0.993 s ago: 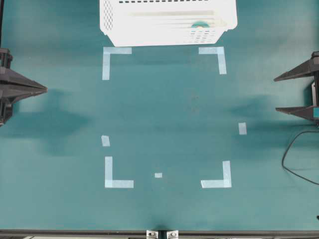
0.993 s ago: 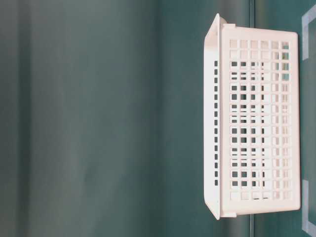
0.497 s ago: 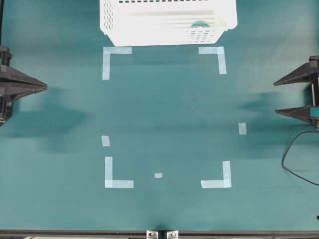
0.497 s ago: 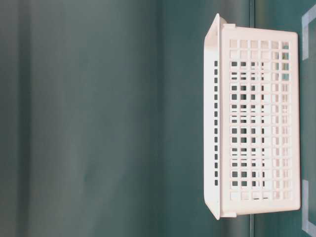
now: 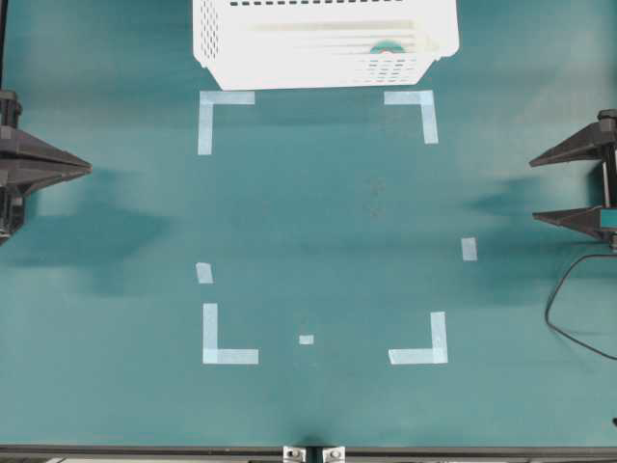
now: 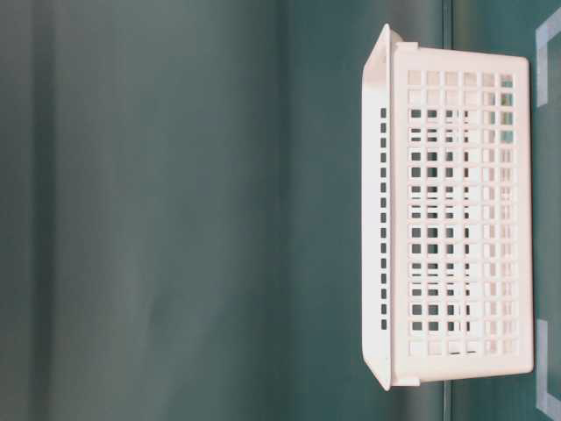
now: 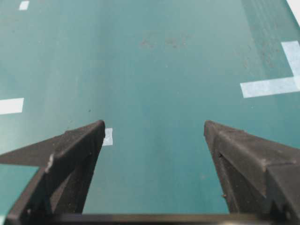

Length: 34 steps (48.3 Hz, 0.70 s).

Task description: Put the tape into the white basket.

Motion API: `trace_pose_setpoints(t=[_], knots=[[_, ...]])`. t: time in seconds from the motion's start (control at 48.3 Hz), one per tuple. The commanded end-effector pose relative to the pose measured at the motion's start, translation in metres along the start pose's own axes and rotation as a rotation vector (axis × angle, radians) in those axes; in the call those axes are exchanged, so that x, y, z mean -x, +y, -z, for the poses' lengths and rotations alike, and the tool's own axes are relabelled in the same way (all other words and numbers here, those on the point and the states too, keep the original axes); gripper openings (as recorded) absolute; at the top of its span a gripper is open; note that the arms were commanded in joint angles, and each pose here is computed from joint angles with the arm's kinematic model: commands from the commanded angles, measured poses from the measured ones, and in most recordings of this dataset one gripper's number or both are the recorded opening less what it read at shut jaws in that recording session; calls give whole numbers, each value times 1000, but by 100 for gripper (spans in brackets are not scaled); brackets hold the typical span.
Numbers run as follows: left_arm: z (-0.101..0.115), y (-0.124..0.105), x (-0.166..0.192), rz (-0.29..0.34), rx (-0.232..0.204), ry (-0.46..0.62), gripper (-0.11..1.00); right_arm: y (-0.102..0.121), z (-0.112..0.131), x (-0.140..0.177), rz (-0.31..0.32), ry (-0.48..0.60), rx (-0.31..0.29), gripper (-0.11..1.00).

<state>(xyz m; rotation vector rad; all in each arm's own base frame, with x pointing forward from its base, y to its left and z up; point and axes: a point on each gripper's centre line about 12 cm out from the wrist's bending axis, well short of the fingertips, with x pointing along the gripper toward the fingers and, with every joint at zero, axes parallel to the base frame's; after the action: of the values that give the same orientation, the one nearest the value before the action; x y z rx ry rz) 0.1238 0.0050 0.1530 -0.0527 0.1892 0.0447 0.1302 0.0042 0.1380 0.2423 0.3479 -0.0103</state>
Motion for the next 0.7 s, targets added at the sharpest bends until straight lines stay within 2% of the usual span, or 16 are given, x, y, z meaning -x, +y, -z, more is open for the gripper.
trace_pose_setpoints(t=[0.0,0.228,0.683], knots=[[-9,0,0,-4,-2,-20,-11,2,-5,0,-15,-35,19,93],[-9,0,0,-4,1,-19,-11,2,-5,0,-21,-42,36,93],[-9,0,0,-5,1,-19,-11,0,-1,0,-2,-5,-12,93]])
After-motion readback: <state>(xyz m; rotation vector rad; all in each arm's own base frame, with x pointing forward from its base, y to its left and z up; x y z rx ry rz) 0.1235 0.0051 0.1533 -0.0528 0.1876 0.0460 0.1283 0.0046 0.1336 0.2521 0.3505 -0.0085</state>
